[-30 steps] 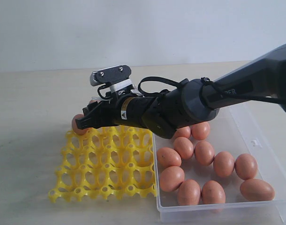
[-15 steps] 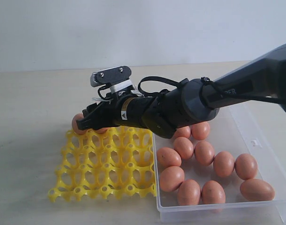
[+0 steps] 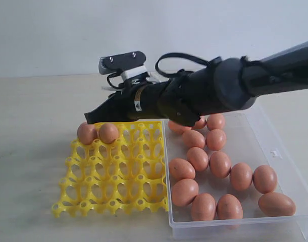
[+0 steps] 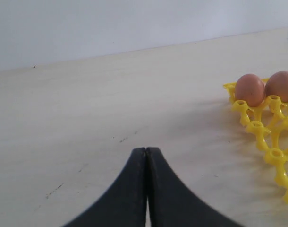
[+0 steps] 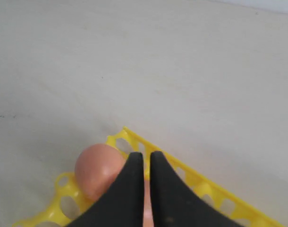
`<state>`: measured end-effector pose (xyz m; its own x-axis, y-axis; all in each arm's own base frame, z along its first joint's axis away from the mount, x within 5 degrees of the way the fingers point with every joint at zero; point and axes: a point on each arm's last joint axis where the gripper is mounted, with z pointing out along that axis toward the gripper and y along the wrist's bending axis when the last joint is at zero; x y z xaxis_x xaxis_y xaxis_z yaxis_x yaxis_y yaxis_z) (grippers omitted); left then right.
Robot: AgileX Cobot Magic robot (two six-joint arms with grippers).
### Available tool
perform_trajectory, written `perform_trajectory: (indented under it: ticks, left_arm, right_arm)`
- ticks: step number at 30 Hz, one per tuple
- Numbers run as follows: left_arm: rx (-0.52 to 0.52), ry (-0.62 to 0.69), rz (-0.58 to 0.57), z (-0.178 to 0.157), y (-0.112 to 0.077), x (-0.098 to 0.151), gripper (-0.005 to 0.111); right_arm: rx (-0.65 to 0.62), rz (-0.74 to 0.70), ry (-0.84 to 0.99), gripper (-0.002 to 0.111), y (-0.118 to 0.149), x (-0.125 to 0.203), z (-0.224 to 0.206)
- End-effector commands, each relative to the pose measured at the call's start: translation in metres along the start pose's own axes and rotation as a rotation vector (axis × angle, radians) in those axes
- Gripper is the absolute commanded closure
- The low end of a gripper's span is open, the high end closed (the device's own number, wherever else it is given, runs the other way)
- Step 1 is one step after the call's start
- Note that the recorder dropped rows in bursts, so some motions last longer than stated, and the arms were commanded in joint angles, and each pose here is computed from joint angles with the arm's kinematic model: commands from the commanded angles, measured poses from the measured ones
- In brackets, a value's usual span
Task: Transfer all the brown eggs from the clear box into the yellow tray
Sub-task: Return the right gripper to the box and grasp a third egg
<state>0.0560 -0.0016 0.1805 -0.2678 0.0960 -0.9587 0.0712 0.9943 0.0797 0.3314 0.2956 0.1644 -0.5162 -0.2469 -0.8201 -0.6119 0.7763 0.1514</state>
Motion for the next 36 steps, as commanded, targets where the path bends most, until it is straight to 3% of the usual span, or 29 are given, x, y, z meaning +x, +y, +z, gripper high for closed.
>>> perform_trajectory:
  ticks: [1, 4, 9, 14, 17, 21, 25, 30, 36]
  left_arm:
    - [0.009, -0.014, -0.009, 0.000, -0.001, -0.002, 0.107]
    - [0.009, -0.014, -0.009, 0.000, -0.001, -0.002, 0.107]
    - [0.009, -0.014, -0.009, 0.000, -0.001, -0.002, 0.107]
    - [0.009, -0.014, -0.009, 0.000, -0.001, -0.002, 0.107]
    - [0.009, -0.014, -0.009, 0.000, -0.001, -0.002, 0.107]
    - [0.009, -0.014, -0.009, 0.000, -0.001, -0.002, 0.107]
    - [0.009, -0.014, -0.009, 0.000, -0.001, -0.002, 0.107]
    - [0.009, -0.014, -0.009, 0.000, -0.001, -0.002, 0.107]
    - [0.009, -0.014, -0.009, 0.000, -0.001, -0.002, 0.107]
  right_arm:
    - [0.115, -0.077, 0.066, 0.108, -0.006, -0.031, -0.047]
    - [0.184, -0.123, 0.117, 0.108, -0.009, -0.040, -0.082]
    - [0.294, -0.078, 0.259, 0.108, -0.027, -0.032, -0.140]
    - [0.398, 0.192, 0.580, 0.108, -0.060, -0.004, -0.172]
    - [0.426, 0.289, 0.656, 0.108, -0.079, 0.005, -0.172]
    - [0.370, 0.370, 0.710, 0.105, -0.098, 0.017, -0.159]
    - [0.289, 0.446, 0.801, 0.092, -0.104, 0.035, -0.138]
    - [0.289, 0.464, 0.891, 0.073, -0.109, 0.055, -0.119]
    - [0.303, 0.438, 0.891, 0.065, -0.111, 0.056, -0.118]
